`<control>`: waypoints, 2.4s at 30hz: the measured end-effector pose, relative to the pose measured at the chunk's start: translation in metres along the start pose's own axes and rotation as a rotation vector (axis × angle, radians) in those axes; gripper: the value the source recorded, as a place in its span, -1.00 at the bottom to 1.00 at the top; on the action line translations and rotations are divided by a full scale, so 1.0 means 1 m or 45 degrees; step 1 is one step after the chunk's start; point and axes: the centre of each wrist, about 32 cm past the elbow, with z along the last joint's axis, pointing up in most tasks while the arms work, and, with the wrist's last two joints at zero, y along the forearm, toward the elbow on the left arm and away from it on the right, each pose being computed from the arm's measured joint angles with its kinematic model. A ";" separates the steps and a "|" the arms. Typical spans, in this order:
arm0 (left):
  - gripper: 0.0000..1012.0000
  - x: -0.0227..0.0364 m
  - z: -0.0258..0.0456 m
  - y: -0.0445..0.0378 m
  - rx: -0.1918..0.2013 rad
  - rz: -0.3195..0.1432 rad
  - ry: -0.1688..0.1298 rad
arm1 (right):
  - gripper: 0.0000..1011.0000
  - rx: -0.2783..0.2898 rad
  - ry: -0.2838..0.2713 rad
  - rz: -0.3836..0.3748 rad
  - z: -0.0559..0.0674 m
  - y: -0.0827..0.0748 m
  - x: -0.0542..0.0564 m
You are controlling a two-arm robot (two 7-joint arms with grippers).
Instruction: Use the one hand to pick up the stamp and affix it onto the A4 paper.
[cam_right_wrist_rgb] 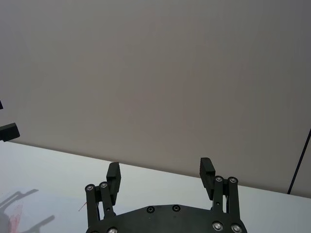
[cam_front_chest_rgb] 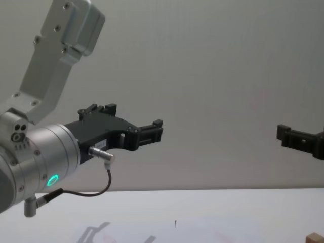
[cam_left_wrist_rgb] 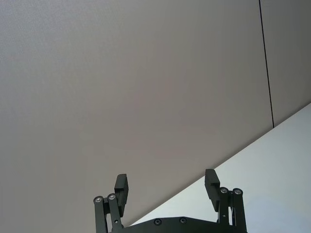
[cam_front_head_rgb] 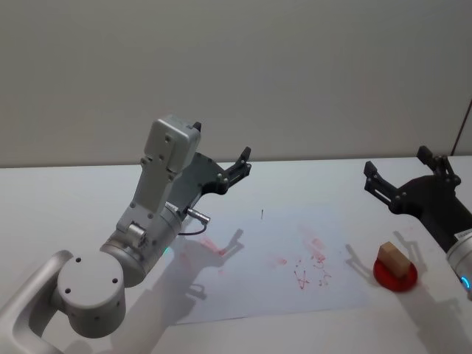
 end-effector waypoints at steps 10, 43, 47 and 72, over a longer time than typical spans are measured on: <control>0.98 0.0000 0.0000 0.0000 0.000 0.000 0.000 | 0.98 0.000 0.000 0.000 0.000 0.000 0.000; 0.98 0.0000 0.0000 0.0000 0.000 0.000 0.000 | 0.98 0.000 0.000 0.000 0.000 0.000 0.000; 0.98 0.0000 0.0000 0.0000 0.000 0.000 0.000 | 0.98 0.000 0.000 0.000 0.000 0.000 0.000; 0.98 0.0000 0.0000 0.0000 0.000 0.000 0.000 | 0.98 -0.179 0.007 -0.093 -0.006 -0.044 0.005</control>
